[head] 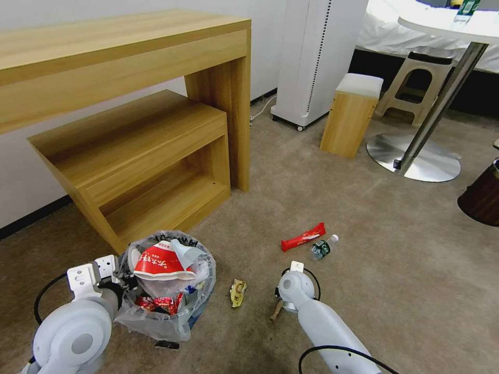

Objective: Pick up the trash bin and place the garbage on the floor into it.

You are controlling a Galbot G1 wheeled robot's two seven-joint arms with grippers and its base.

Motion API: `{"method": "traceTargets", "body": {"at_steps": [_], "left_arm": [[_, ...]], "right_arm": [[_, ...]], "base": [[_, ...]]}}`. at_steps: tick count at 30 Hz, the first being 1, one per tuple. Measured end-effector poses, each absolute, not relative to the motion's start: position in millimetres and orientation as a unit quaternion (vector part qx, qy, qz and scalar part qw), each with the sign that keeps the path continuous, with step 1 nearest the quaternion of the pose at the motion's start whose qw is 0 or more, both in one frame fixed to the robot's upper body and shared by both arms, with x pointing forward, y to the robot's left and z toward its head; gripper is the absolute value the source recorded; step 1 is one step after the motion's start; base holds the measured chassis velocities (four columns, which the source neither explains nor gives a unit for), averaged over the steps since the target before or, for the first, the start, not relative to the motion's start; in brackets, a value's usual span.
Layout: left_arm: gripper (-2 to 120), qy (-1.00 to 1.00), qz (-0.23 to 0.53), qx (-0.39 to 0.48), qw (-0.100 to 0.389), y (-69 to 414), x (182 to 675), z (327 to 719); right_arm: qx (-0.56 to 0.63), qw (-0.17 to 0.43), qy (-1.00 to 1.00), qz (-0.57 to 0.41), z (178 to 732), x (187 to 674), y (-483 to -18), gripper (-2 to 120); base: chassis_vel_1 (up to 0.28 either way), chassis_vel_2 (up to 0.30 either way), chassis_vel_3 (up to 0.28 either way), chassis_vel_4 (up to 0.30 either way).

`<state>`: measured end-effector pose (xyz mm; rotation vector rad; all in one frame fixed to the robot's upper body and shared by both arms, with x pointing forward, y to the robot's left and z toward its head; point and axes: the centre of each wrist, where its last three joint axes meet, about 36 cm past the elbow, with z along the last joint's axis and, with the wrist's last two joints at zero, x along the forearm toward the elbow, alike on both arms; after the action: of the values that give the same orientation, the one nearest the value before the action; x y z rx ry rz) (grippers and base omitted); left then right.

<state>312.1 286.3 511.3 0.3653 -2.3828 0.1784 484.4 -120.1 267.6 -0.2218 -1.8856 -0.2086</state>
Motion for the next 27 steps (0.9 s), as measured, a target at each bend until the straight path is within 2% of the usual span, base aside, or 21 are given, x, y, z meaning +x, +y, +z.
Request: {"method": "traceTargets", "body": {"at_steps": [16, 22, 26, 27], "left_arm": [[0, -0.922, 0.068, 0.140, 0.353, 285.2, 311.2, 511.9], [0, -0.923, 0.068, 0.136, 0.354, 283.5, 311.5, 512.0], [0, -0.924, 0.072, 0.124, 0.356, 280.7, 311.7, 512.3], [0, -0.924, 0.072, 0.124, 0.356, 280.7, 311.7, 512.3]], "right_arm": [[-0.091, 0.547, -0.830, -0.065, 281.5, 470.1, -130.3, 13], [-0.060, 0.480, -0.870, -0.090, 326.2, 457.2, -147.5, 13], [-0.015, 0.388, -0.915, -0.109, 370.6, 444.8, -173.0, 11], [-0.015, 0.388, -0.915, -0.109, 370.6, 444.8, -173.0, 11]], "base": [[0.000, 0.000, 0.000, 0.000], [0.000, 0.000, 0.000, 0.000], [0.000, 0.000, 0.000, 0.000], [0.000, 0.000, 0.000, 0.000]]}}
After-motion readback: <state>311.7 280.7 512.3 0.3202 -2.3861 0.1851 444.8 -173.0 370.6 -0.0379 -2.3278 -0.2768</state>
